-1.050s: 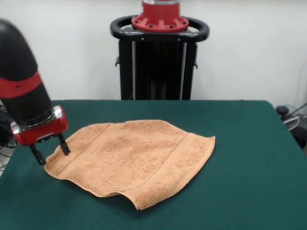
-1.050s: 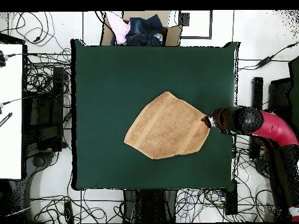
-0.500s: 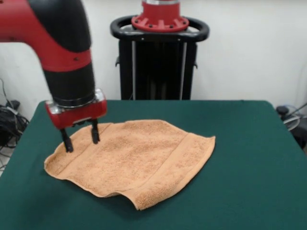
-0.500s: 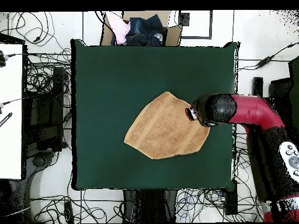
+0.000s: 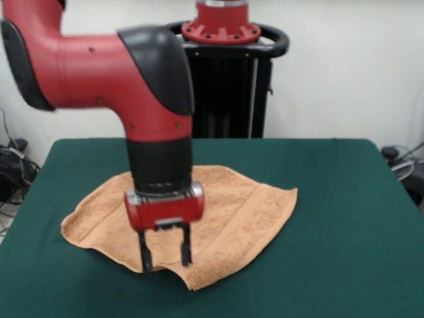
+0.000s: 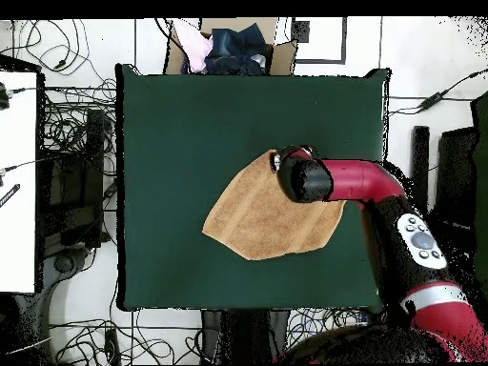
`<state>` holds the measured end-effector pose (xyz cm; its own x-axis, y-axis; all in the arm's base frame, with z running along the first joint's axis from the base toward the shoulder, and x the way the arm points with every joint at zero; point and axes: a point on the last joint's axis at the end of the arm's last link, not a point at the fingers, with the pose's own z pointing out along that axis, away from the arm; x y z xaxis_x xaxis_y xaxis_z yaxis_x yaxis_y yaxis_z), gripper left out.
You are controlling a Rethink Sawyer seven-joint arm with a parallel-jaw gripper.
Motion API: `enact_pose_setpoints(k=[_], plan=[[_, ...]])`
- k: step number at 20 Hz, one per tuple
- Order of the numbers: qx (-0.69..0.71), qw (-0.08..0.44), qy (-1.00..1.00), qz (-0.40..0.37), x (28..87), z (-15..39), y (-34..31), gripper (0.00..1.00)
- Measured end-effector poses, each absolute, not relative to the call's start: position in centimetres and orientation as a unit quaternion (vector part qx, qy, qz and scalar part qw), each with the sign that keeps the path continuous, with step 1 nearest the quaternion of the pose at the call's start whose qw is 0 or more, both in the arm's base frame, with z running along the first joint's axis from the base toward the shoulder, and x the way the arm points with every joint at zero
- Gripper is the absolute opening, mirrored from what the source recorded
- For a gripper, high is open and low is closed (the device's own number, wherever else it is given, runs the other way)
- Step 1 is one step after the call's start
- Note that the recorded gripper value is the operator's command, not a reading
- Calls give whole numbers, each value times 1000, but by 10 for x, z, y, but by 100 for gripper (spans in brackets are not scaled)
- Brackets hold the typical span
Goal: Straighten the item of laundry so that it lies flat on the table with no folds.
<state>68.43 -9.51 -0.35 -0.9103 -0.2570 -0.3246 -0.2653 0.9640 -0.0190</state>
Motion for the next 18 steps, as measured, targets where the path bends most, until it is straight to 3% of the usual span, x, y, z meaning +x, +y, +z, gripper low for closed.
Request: enact_pose_setpoints(k=[5,10,18], plan=[[-68,213,974,33,682,-38,-65,100],[-32,194,979,48,667,-65,-44,100],[-7,187,981,43,671,-63,-42,100]])
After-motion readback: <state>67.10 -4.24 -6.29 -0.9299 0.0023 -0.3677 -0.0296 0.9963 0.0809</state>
